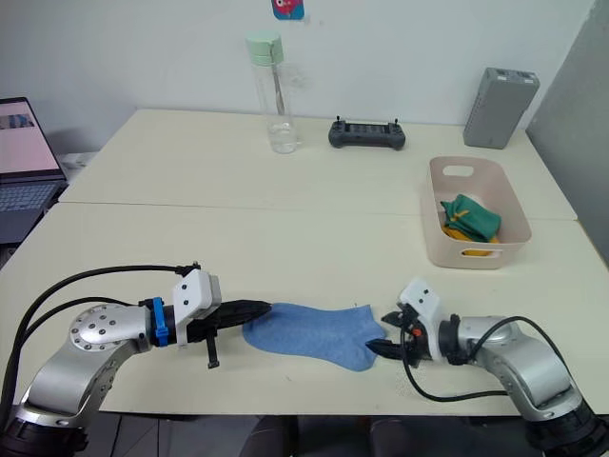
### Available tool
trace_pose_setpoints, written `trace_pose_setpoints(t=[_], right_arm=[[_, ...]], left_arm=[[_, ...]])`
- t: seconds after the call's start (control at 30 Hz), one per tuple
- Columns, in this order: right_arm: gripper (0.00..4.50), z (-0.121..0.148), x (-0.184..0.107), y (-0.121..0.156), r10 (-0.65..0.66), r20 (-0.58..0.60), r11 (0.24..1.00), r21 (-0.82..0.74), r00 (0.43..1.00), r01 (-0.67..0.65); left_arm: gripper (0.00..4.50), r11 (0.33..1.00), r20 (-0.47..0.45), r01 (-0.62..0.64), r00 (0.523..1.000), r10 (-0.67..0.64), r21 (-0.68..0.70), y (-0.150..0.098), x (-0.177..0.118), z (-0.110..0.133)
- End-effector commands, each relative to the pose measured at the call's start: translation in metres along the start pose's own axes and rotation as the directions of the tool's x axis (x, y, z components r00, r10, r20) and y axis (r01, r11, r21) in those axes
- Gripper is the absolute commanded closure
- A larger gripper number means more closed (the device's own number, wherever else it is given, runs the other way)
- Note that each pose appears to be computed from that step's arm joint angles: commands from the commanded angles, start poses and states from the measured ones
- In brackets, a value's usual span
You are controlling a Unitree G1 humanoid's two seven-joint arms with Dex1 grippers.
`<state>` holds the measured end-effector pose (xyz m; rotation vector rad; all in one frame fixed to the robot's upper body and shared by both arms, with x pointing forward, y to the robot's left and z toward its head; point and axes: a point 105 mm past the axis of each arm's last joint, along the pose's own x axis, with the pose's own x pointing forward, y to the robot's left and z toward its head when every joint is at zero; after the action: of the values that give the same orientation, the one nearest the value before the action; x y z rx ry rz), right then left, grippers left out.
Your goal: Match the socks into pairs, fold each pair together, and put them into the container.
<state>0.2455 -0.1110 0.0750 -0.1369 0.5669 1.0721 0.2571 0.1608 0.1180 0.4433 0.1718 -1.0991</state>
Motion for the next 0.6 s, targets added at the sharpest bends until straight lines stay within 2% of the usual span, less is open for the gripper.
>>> trace_pose_setpoints(t=[0.03, 0.17, 0.23, 0.47, 0.6], right_arm=[[2.46, 0.003, 0.002, 0.005, 0.051, 0.004, 0.999, 0.002, 0.999, -0.051], [3.90, 0.003, 0.002, 0.006, 0.069, 0.000, 0.998, 0.007, 0.998, -0.069], [4.48, 0.003, 0.001, -0.001, 0.048, 0.002, 0.999, 0.015, 0.999, -0.049], [4.48, 0.019, -0.011, -0.025, 0.028, 0.036, 0.999, 0.024, 0.999, -0.029], [4.48, 0.021, -0.020, -0.035, 0.055, 0.006, 0.998, 0.014, 0.998, -0.056]], left_arm=[[4.50, 1.000, 0.023, -0.009, 1.000, 0.008, 0.029, 0.001, 0.000, 0.006], [4.50, 0.999, 0.022, -0.014, 1.000, 0.014, 0.031, 0.002, 0.000, 0.006], [4.50, 0.999, 0.024, -0.014, 1.000, 0.014, 0.034, 0.001, 0.001, 0.006], [4.50, 0.998, 0.034, 0.020, 0.999, -0.022, 0.057, 0.003, 0.008, 0.011], [4.50, 0.996, 0.047, 0.063, 0.997, -0.067, 0.066, 0.002, 0.029, 0.017]])
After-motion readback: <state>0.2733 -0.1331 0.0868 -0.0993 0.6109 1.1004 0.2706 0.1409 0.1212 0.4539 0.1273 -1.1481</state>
